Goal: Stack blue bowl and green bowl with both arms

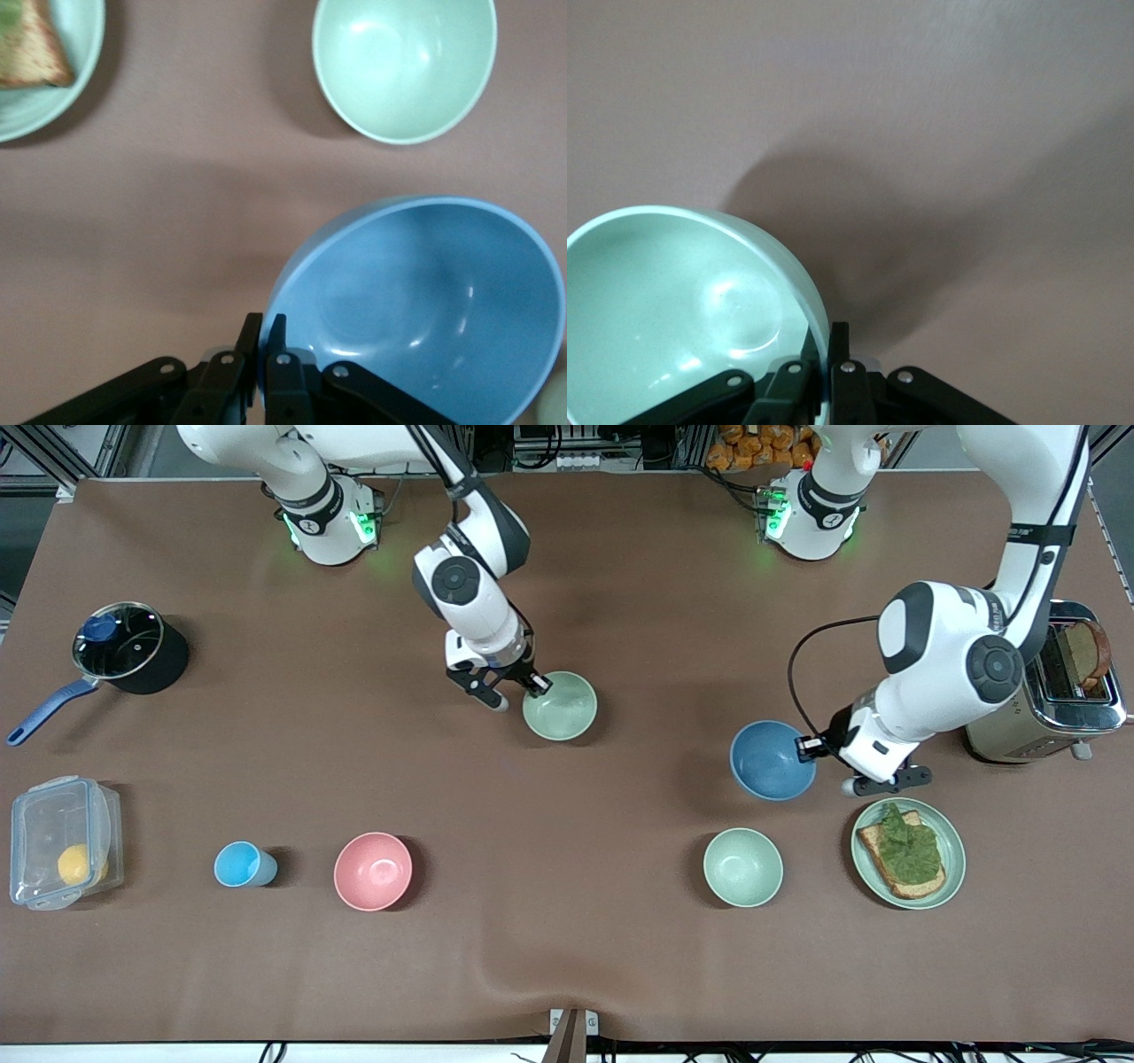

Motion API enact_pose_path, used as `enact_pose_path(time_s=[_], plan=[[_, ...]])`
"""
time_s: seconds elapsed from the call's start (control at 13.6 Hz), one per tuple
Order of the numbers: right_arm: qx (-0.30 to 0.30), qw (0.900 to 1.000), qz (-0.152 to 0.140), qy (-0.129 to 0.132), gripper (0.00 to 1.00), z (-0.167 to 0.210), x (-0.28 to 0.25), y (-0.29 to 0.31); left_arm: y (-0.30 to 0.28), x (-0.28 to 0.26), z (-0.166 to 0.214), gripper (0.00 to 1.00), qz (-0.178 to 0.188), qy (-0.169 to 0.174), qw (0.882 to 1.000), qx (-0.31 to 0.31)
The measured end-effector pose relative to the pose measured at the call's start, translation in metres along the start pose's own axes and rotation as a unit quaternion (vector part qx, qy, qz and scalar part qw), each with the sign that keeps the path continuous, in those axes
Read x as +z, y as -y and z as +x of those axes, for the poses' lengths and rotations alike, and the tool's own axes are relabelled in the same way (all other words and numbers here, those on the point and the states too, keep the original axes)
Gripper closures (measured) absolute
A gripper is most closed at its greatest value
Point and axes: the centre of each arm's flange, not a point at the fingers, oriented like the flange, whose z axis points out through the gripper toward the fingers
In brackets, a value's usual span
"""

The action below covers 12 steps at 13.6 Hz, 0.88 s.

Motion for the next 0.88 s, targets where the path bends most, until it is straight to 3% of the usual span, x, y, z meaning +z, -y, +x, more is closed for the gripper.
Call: enact_pose_path(time_s=[0.44,0.51,0.88], plan=[[0.013,1.000,-0.001,-0.003,0.95,-0.004,0.019,0.001,-0.019,0.008,-0.011,0.95,-0.001,0.009,1.000,0.014],[0.021,1.000,0.001,-0.004,0.91,-0.003,0.020,0.001,-0.020,0.009,-0.011,0.95,-0.001,0.010,1.000,0.015],[0.084,0.996,0.013,-0.004,0.36,0.007,0.006,0.017,-0.045,0.025,-0.021,0.95,-0.003,0.024,1.000,0.004]])
